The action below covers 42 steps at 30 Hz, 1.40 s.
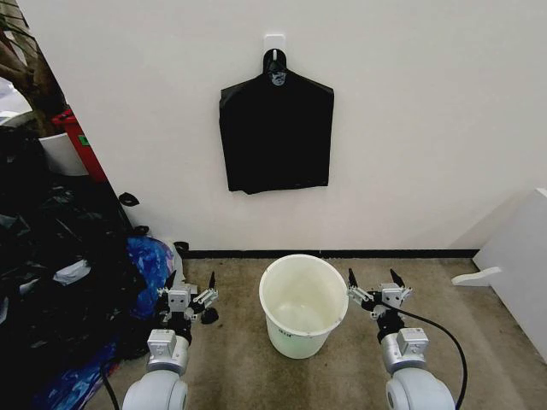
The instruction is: Place the garbage bag over the trash bin.
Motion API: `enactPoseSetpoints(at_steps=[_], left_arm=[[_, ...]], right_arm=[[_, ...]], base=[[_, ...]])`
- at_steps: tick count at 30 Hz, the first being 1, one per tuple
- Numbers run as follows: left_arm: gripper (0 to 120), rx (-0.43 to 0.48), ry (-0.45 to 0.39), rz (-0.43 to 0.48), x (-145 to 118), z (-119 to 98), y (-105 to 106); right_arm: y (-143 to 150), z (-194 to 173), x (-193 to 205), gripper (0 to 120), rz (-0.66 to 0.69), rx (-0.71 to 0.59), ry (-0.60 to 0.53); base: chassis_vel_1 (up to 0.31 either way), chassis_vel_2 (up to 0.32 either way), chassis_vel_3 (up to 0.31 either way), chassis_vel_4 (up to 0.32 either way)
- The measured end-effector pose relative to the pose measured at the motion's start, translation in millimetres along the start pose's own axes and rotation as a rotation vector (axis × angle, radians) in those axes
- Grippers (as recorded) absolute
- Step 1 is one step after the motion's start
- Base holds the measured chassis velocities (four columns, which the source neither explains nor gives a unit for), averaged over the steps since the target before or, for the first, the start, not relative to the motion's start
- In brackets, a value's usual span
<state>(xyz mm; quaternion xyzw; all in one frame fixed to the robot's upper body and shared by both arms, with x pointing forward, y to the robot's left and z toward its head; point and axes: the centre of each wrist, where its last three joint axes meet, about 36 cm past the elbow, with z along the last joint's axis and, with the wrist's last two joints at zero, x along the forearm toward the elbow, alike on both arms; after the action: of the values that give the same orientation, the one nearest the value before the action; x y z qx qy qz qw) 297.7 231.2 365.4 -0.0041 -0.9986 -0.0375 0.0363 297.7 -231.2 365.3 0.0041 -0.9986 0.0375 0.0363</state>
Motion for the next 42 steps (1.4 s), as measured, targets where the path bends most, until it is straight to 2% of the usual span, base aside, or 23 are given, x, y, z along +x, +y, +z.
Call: enactPoseSetpoints(at_steps=[37, 40, 42], left_arm=[[100, 0.000, -0.001, -0.001, 0.7, -1.1, 0.7], [100, -0.005, -0.037, -0.017, 10.1, -24.5, 10.0], [100, -0.006, -0.047, -0.019, 12.6, -30.9, 12.1]], right_arm=[[0.0, 0.0, 0.0, 100, 0.000, 0.000, 0.000], [1.2, -4.0, 4.8, 100, 0.000, -0.007, -0.007], [1.4, -4.3, 5.1, 100, 0.000, -0.007, -0.007]], base=[[0.000, 0.000, 0.000, 0.000], [0.000, 0.000, 0.000, 0.000], [0.000, 0.000, 0.000, 0.000]])
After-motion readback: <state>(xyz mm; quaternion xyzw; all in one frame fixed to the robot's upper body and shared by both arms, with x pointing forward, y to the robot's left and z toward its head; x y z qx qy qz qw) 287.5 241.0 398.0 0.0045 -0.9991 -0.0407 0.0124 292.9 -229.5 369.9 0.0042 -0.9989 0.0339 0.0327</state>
